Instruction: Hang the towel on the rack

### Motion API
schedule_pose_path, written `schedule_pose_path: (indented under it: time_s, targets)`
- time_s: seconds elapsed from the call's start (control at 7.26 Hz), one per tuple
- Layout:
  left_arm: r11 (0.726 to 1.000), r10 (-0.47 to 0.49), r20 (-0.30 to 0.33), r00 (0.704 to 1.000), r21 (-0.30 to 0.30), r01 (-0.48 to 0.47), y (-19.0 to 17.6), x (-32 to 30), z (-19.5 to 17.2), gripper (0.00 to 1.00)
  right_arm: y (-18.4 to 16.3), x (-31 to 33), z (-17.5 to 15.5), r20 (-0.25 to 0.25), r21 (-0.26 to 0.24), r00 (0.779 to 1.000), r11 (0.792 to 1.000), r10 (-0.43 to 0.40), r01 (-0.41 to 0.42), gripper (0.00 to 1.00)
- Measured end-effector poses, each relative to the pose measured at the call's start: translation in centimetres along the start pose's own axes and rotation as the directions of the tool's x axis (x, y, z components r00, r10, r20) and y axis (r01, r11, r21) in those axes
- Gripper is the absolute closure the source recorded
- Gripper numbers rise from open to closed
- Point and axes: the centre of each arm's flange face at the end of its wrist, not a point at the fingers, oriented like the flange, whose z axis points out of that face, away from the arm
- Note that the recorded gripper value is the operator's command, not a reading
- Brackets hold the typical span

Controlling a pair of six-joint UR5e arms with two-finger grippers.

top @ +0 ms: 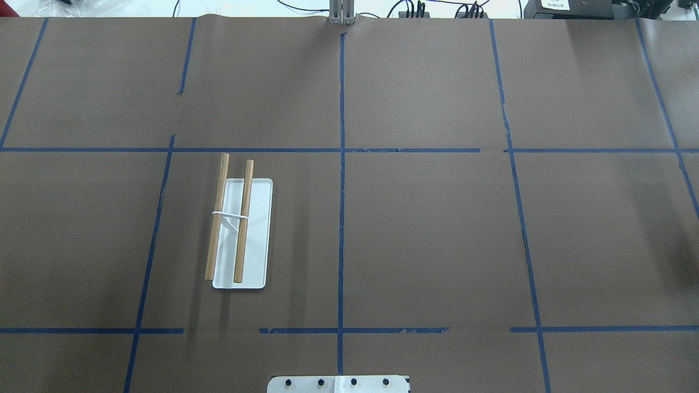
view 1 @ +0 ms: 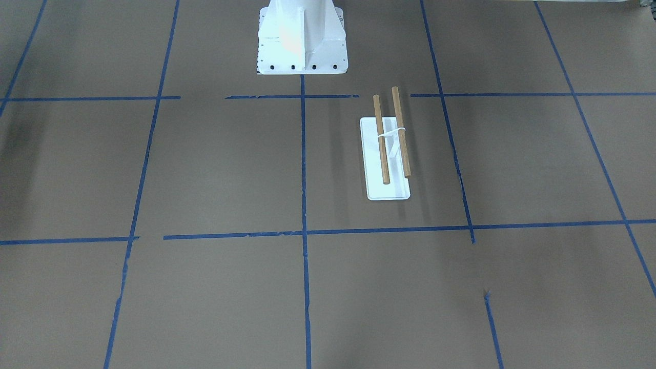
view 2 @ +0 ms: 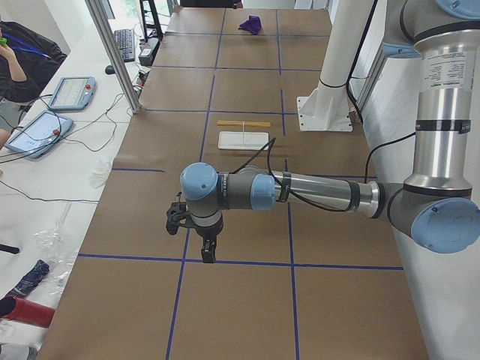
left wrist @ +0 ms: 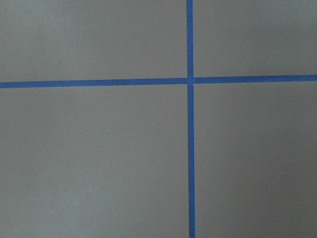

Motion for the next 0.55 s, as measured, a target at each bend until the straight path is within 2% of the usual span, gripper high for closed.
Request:
schedule_pose_path:
  time_s: [0.55]
  targets:
    - [1.000,0.010,0.000,1.000,0.012,-0.010,-0.24,0.51,-0.57,0.00,-0.68,-0.42,-0.96,0.001,0.022,1.000,1.000,-0.015,0.015,0.00]
